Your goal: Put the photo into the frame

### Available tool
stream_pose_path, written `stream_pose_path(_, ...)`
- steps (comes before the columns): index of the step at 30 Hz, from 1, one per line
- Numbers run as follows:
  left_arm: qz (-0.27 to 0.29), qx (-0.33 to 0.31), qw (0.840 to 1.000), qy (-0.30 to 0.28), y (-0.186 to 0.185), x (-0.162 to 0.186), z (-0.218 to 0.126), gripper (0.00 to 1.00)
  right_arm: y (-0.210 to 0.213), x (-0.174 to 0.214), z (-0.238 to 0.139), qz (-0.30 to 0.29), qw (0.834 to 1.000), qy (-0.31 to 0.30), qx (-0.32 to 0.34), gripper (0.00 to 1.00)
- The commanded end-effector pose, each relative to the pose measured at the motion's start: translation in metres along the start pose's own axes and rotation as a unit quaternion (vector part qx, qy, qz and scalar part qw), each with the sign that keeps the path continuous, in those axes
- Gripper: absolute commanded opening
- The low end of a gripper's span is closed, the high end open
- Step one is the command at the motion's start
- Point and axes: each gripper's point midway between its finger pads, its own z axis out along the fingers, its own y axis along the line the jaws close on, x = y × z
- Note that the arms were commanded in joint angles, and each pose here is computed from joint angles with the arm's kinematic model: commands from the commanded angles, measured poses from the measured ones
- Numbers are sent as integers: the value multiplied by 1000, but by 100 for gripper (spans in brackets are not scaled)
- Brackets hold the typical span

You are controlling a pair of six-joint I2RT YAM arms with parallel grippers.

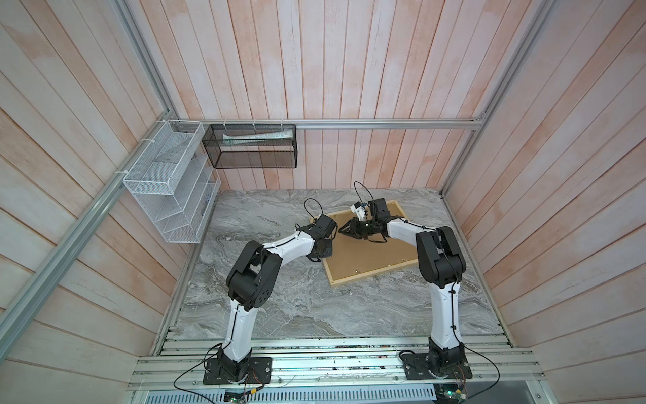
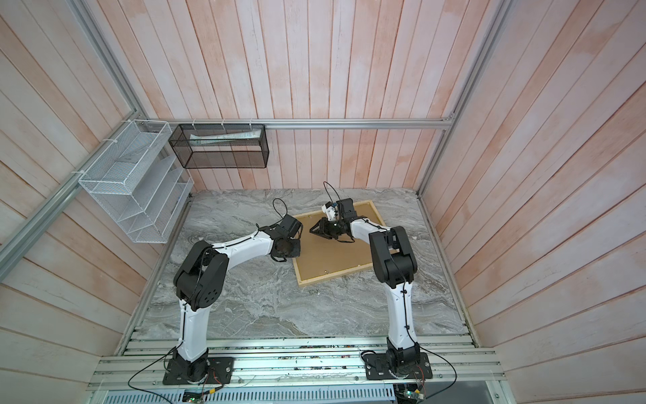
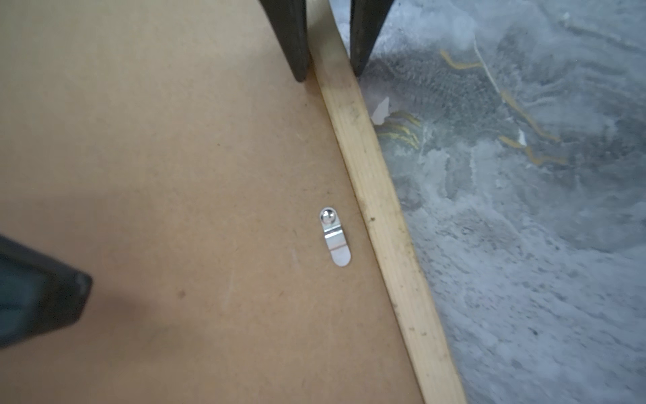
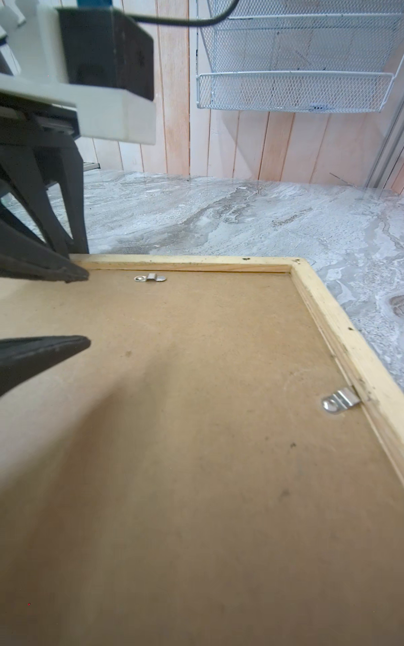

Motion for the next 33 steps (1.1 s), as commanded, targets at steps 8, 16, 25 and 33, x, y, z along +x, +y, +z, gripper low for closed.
stream_pose_path(8, 94, 1, 995, 35, 45, -8, 42, 8, 4, 5, 23, 12, 1000, 24, -13, 29)
stream_pose_path(16, 126, 36, 991, 36, 36, -8, 41, 8, 14, -18, 58, 22, 999, 19, -32, 29)
stream_pose_path(25, 133, 49, 989, 46, 26, 4, 44, 7, 4, -20, 102, 45, 997, 51, -21, 29)
stream_pose_path(33, 141, 51, 988, 42, 22, 3, 44, 5, -21, 9, 125, 55, 992, 109, 13, 29)
